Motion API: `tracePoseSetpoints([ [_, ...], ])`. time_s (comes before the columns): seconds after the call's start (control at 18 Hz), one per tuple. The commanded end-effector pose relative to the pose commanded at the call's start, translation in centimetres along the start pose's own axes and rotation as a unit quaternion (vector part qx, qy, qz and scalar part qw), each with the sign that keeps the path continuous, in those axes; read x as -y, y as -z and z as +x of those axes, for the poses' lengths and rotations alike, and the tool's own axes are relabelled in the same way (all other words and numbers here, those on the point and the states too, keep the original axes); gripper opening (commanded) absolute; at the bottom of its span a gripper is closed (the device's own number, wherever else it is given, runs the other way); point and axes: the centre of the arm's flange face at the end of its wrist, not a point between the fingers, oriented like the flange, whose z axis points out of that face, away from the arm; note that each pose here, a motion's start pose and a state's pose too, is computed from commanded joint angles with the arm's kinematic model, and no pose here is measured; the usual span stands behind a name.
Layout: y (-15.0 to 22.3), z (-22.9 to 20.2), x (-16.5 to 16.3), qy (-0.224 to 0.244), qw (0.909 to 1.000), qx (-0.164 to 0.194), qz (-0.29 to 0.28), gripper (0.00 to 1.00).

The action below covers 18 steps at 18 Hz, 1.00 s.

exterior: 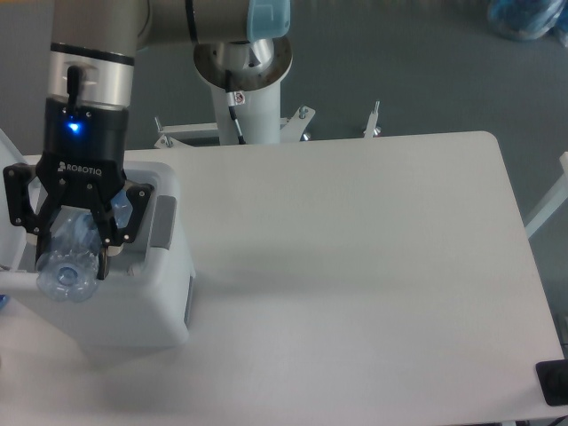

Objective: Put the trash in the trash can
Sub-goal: 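Lower the bottle into the bin, open the gripper, rise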

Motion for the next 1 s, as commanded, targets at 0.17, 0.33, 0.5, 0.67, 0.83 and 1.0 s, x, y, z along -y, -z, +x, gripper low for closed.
tracePoseSetpoints([
  [0.17,-0.3,-0.1,-0.6,0.001,1.0,0.0,-0.006,0.89],
  [0.33,0.8,0.1,0.8,-0.013,0.9999,0.001,0.01,1.0],
  [0.5,3.5,-4.8,4.3,-0.035,0.9976,0.037,0.048,1.0],
  [0.67,2.3,-9.9,7.1,-0.056,0.9944,0.067,0.06,1.0],
  [0.83,2.3,-14.8,8.5,-0.085,0.9897,0.096,0.065,1.0],
  [1.0,2.0,-19.6,7.1,-0.186,0.9749,0.119,0.03,1.0],
])
